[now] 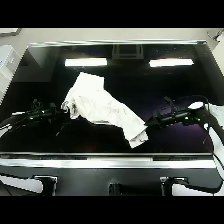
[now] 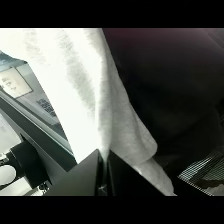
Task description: Fold the clothes and pants, and hang the long-sleeved shirts on hangers.
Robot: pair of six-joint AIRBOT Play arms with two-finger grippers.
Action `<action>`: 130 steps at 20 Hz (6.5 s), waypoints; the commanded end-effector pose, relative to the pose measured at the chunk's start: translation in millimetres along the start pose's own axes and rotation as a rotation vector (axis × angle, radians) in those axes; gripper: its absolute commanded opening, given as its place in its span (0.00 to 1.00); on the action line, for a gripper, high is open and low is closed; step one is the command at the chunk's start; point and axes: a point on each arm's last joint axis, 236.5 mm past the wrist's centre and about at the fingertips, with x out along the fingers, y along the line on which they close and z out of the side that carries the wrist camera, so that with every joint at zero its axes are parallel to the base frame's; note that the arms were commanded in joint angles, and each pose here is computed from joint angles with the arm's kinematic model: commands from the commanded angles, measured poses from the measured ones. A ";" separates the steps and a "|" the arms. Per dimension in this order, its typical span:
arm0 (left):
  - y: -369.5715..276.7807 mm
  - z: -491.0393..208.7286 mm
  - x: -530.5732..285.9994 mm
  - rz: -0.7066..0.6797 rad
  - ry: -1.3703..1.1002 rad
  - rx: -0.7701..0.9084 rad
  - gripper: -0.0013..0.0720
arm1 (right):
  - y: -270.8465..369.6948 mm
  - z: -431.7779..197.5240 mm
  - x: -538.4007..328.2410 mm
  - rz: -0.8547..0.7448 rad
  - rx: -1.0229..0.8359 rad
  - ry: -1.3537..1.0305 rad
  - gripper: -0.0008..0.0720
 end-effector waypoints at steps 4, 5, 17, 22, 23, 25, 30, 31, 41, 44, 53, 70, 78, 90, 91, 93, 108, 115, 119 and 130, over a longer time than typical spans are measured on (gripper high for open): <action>-58.1 30.9 -5.6 -0.069 -0.063 0.125 0.04 | 17.9 12.3 -18.1 -0.025 -0.085 -0.111 0.06; -77.1 39.1 -11.2 -0.090 -0.080 0.162 0.04 | 24.2 16.6 -24.6 -0.032 -0.109 -0.145 0.06; -377.8 62.3 -177.2 -0.068 -0.383 0.902 0.04 | 285.2 120.4 -241.3 -0.149 -0.757 -1.058 0.06; -421.9 -31.0 -306.6 0.004 -0.617 1.064 0.04 | 367.9 24.3 -287.9 -0.192 -0.969 -1.026 0.06; -410.3 -51.6 -328.9 0.075 -0.654 1.065 0.04 | 373.2 -1.3 -289.2 -0.196 -0.993 -0.996 0.06; -387.8 -90.4 -368.8 0.210 -0.719 1.041 0.04 | 381.6 -51.7 -296.4 -0.180 -1.002 -0.990 0.06; -371.8 -123.0 -386.0 0.279 -0.719 1.026 0.04 | 368.2 -87.9 -315.5 -0.223 -0.882 -1.045 0.06; -367.3 -110.1 -375.7 0.283 -0.684 1.006 0.04 | 357.6 -71.9 -311.5 -0.249 -0.849 -1.027 0.06; -161.3 72.1 -37.8 0.421 0.067 0.636 0.04 | 111.6 191.5 -108.4 -0.428 -0.414 -0.458 0.06; -81.4 83.5 26.3 0.469 0.176 0.528 0.04 | 44.9 233.3 -62.6 -0.460 -0.336 -0.416 0.06; -100.4 110.8 3.0 0.418 0.094 0.493 0.88 | 37.6 229.1 -89.3 -0.458 -0.284 -0.423 0.75; -81.8 -17.9 -162.8 0.442 0.070 0.312 0.87 | -97.6 -14.8 -49.6 -0.118 0.067 -0.058 0.71; -100.6 -40.1 -156.1 0.336 0.091 0.312 0.87 | -99.4 -30.7 -12.4 -0.016 0.084 -0.093 0.71; -102.7 -40.2 -155.4 0.326 0.093 0.327 0.87 | -110.4 -2.9 -16.6 -0.057 0.067 -0.216 0.53; -102.6 -40.1 -155.3 0.326 0.093 0.328 0.87 | -108.2 -1.5 -16.3 -0.050 0.060 -0.220 0.45; -101.5 -39.4 -154.7 0.327 0.092 0.335 0.87 | -101.9 -1.0 -10.4 -0.047 0.036 -0.211 0.36; 32.7 3.8 -146.1 0.279 0.025 0.278 0.87 | -53.8 -22.6 0.5 0.007 0.002 -0.119 0.06; 58.8 1.2 -106.8 0.189 0.114 0.277 0.85 | -44.3 -24.5 -10.9 -0.017 0.027 -0.146 0.06; 59.8 -9.4 -86.4 0.191 0.170 0.301 0.85 | -44.3 -24.1 -11.1 -0.017 0.033 -0.148 0.06; 45.0 -32.6 -68.7 0.153 0.288 0.301 0.04 | -22.6 -14.4 -18.0 0.042 -0.001 -0.196 0.06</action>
